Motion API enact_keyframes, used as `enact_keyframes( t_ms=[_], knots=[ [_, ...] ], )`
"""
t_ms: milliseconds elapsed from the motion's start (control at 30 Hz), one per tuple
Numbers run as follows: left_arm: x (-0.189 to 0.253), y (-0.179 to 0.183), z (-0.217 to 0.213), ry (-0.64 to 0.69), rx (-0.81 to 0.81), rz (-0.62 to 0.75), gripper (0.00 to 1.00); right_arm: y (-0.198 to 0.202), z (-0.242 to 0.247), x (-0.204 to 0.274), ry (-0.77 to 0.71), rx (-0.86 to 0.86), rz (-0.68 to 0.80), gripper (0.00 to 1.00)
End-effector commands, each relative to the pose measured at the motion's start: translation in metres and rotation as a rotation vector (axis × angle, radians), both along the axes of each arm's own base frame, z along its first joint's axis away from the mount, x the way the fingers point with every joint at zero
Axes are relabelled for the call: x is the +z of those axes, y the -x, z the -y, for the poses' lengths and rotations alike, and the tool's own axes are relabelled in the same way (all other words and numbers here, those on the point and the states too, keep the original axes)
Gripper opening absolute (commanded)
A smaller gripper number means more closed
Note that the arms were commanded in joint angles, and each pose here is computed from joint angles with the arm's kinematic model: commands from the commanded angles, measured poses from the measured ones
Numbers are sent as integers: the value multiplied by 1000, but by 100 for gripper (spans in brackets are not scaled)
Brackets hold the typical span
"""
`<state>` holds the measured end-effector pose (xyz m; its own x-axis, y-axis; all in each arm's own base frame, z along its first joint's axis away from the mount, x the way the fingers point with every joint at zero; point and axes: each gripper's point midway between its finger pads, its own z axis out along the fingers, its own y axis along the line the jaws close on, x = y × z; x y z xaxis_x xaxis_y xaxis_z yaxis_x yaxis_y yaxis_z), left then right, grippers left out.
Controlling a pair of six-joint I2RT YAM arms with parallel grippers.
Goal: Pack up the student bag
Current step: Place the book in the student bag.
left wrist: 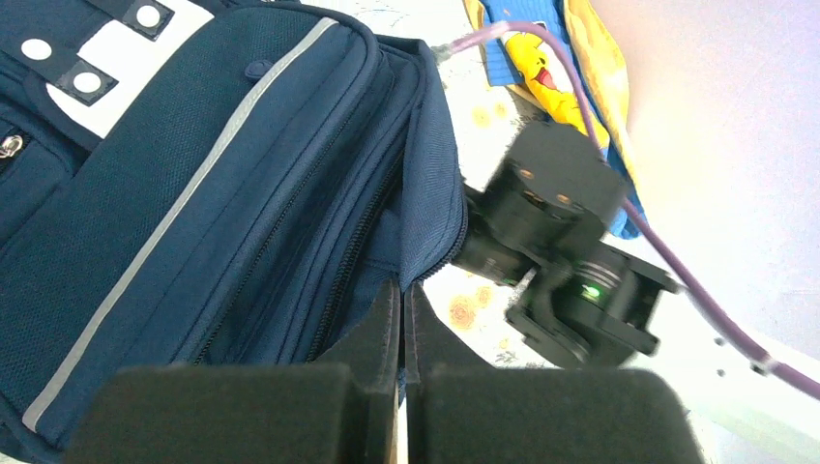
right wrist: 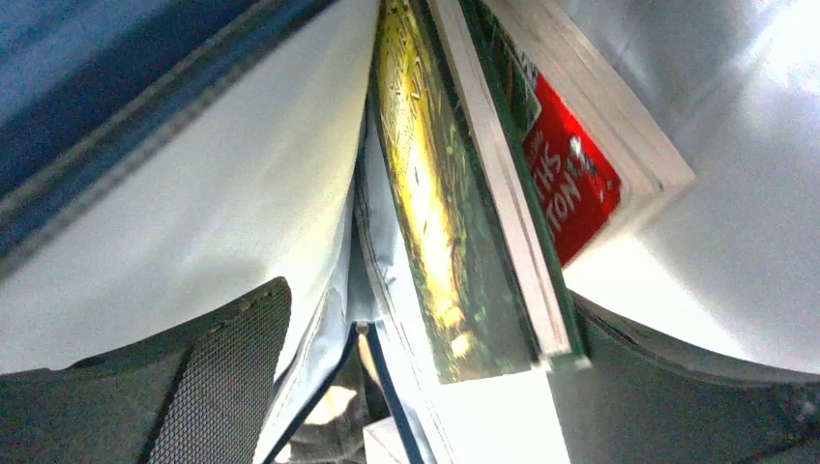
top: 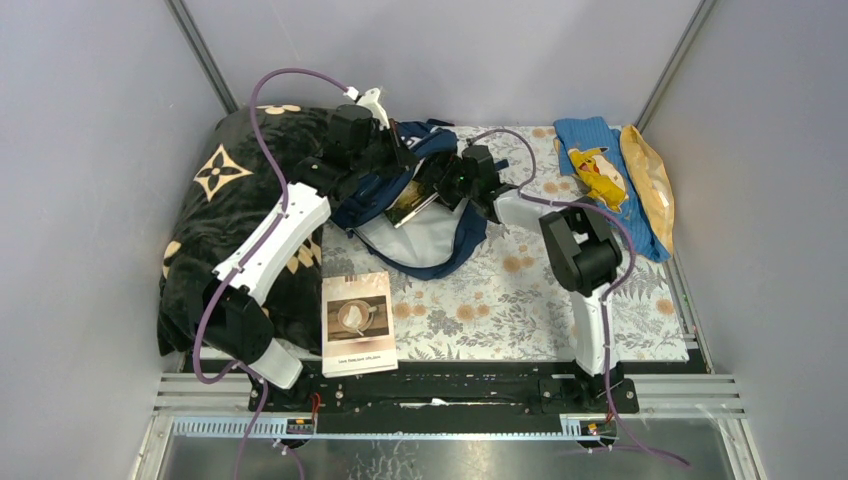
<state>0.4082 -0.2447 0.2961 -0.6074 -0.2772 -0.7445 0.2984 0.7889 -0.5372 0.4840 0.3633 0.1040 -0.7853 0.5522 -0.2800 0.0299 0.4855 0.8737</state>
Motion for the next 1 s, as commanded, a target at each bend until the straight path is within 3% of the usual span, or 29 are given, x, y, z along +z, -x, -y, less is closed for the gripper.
enact_keyframes(
  t_ms=[0, 467, 633, 733, 867, 900, 967],
  knots=[
    [63, -17, 3, 124, 24, 188, 0, 16, 21, 69, 35, -23, 166, 100],
    [12, -34, 13, 116, 6, 81, 0, 115, 92, 56, 274, 31, 194, 100],
    [-26, -30, 23, 113, -26, 3, 0, 154, 120, 52, 333, 38, 208, 100],
    [-60, -21, 35, 29, -46, -32, 0, 177, 135, 35, 342, 14, 168, 100],
    [-114, -3, 57, -73, -126, -136, 0, 192, 153, 13, 384, -25, 124, 90],
    [-127, 2, 62, -89, -151, -174, 6, 196, 156, 7, 395, -23, 112, 87],
    [-146, 11, 70, -117, -189, -243, 46, 201, 156, -3, 396, -11, 92, 76]
  ],
)
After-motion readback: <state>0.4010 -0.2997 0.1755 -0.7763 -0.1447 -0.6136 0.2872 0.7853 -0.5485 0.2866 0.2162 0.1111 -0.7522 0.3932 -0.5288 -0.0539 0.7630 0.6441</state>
